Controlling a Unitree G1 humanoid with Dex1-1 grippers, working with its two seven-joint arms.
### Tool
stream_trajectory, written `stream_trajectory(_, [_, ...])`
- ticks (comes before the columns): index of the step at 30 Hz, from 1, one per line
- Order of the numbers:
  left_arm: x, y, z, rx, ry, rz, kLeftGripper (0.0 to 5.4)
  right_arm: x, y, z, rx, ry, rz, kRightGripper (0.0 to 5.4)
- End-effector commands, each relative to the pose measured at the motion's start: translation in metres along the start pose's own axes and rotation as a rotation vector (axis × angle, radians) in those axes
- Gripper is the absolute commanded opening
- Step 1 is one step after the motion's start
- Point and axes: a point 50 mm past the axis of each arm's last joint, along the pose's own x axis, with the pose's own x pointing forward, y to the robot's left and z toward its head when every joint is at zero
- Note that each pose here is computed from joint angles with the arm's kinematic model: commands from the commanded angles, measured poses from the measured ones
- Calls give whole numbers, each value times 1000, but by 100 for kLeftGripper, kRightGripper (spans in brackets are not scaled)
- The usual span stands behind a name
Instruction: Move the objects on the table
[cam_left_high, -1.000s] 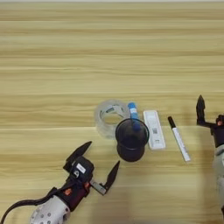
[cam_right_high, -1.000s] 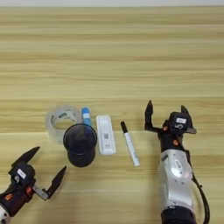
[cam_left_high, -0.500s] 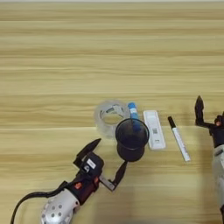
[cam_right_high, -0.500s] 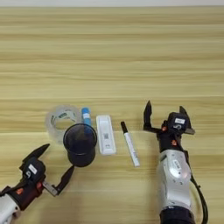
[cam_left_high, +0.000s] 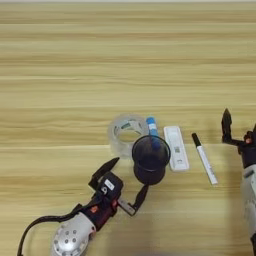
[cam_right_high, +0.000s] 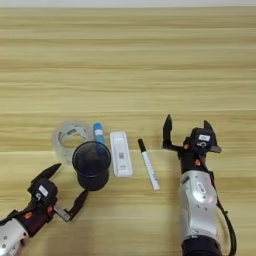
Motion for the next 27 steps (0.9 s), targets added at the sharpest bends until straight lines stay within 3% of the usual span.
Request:
stream_trajectory(1, [7,-6,0,11,-1,-29,540,0,1,-1,14,11,-7,538])
stream_trajectory(11, [16,-7,0,31,-4,-47,540,0,2,-1,17,12,-8,538])
stream_trajectory(27, [23,-6,-4,22,4,-49,540,-2,5,-1,19,9,-8,538])
